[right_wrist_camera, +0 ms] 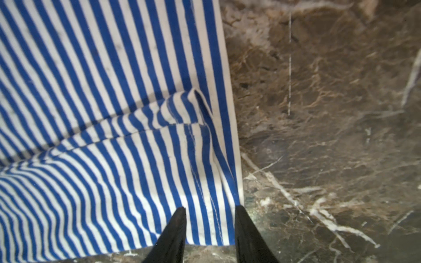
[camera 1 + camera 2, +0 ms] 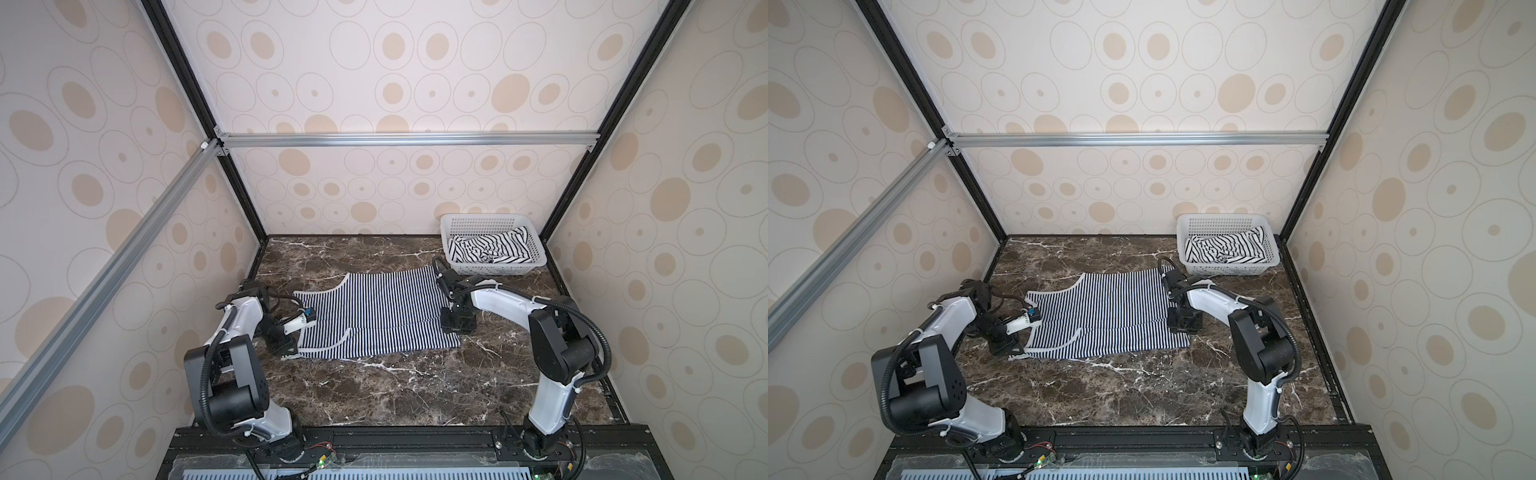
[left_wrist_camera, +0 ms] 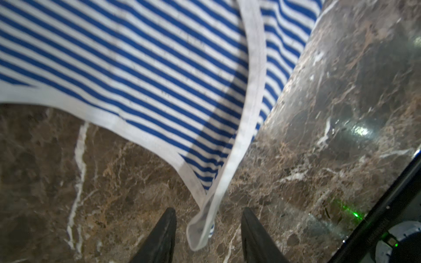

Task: Fold and stack tank tops
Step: Smooth out the tank top at the center of the table, then move the tank top to the center of the table, then fold the tank top at the center of the table.

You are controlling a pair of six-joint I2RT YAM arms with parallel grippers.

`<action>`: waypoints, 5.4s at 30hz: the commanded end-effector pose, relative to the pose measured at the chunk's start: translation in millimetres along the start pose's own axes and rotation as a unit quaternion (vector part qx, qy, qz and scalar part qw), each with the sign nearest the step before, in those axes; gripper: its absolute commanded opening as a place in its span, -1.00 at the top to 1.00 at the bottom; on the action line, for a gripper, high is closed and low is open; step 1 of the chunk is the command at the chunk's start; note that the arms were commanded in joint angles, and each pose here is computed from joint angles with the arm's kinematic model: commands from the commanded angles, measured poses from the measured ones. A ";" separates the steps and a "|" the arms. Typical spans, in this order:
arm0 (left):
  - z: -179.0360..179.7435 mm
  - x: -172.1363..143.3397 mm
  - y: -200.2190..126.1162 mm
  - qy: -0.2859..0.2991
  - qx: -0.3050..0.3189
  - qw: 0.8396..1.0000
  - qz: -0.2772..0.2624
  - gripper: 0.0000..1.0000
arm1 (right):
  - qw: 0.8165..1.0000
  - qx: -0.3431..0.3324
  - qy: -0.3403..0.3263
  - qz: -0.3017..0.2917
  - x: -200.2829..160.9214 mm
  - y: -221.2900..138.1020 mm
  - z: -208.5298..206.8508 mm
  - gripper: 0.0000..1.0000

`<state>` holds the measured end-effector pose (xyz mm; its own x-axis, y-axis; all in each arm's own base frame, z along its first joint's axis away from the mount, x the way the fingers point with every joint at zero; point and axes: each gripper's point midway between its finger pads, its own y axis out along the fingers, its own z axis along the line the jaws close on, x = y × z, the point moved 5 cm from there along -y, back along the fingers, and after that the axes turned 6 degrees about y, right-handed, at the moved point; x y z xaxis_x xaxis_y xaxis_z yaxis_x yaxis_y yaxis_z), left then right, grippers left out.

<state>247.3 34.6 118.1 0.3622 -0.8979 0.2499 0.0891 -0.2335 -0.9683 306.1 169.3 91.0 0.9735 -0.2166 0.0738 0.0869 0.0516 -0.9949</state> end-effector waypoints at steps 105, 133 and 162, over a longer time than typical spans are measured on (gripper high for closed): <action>-20.5 -90.0 -11.0 -0.100 0.019 0.994 -0.029 0.15 | 0.988 -0.076 -0.131 -0.018 -148.4 -57.3 11.4 0.14; 138.7 125.1 27.2 -0.127 0.133 0.975 -0.122 -0.12 | 0.999 0.032 -0.005 -0.015 69.8 7.0 55.6 0.07; 135.0 136.6 51.9 -0.141 0.123 0.976 -0.115 -0.12 | 1.000 0.025 0.012 -0.010 102.1 45.2 50.9 0.24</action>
<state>422.5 -47.8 96.4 0.5503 -0.6828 0.4805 0.3923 -0.2966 -0.8707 427.3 202.5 72.5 0.9555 -0.2557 0.1469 0.1809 0.1147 -0.9768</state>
